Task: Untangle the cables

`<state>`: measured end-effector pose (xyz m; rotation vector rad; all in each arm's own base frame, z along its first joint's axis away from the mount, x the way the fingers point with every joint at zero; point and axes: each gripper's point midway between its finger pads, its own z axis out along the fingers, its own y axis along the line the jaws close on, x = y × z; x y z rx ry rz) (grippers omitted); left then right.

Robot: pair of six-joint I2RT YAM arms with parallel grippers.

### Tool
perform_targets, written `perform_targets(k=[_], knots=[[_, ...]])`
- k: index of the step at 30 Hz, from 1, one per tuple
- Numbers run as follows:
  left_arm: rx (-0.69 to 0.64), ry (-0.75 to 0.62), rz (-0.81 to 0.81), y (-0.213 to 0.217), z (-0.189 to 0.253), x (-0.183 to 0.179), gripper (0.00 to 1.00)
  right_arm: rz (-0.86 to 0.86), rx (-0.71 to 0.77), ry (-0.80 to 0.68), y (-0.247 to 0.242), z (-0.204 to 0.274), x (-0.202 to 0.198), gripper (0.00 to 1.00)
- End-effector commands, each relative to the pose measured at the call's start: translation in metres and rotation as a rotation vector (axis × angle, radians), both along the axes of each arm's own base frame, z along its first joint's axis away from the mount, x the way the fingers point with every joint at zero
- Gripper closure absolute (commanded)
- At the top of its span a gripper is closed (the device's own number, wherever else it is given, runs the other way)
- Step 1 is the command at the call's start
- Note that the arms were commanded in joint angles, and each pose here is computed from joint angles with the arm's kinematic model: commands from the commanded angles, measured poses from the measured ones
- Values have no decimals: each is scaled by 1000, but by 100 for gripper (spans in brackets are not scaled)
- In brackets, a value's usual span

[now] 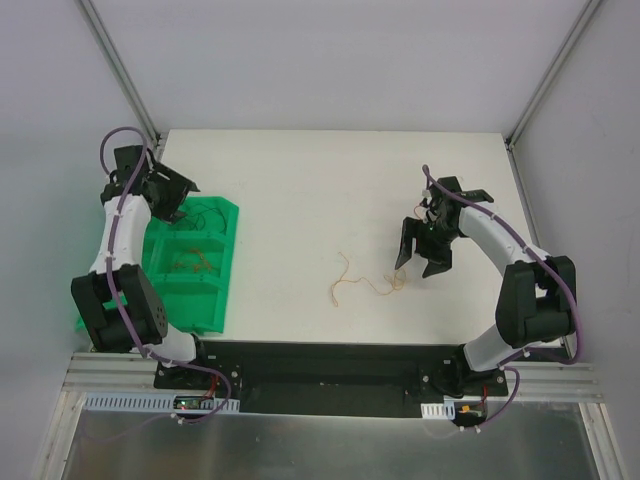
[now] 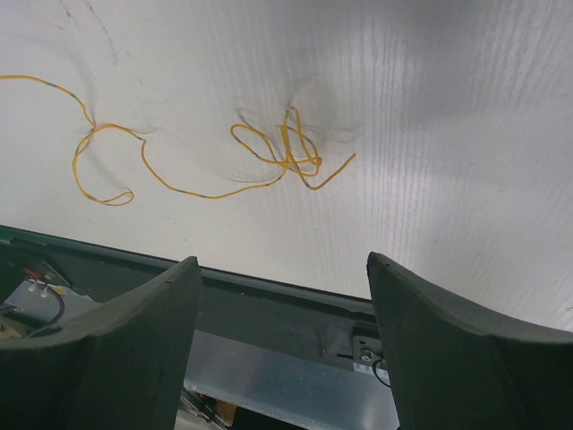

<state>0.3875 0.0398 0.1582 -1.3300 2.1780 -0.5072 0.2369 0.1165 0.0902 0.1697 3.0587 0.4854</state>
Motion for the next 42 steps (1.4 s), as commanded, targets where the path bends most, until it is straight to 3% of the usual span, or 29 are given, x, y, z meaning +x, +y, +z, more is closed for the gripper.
perform_targets(k=[1, 5, 8, 13, 17, 25, 31, 36, 38, 42], knots=[[93, -117, -203, -35, 32, -14, 30, -3, -5, -49, -2, 14, 5, 23], [102, -245, -567, -122, 48, -19, 19, -18, 8, -30, 1, 8, 1, 23], [78, -276, -873, -203, 35, -38, 18, -27, 34, -24, 7, 5, -4, 23], [-51, -203, -1311, -322, -11, -89, 23, -39, 75, 14, 12, -1, -17, 23], [-71, -136, -1493, -371, -42, -116, 23, -27, 68, 2, 10, 2, -22, 23], [177, 74, -1548, -373, -94, -147, 33, -8, 62, 4, 7, -3, -29, 23], [209, 130, -1540, -357, -108, -159, 36, -6, 55, 10, 7, -9, -24, 24], [181, 176, -1562, -359, -122, -164, 48, -18, 61, 19, 10, -11, -17, 25], [192, 192, -1570, -357, -125, -164, 57, -21, 62, 16, 11, -10, -15, 25], [269, 178, -1576, -344, -116, -158, 91, -27, 60, 4, 10, -7, -14, 25]])
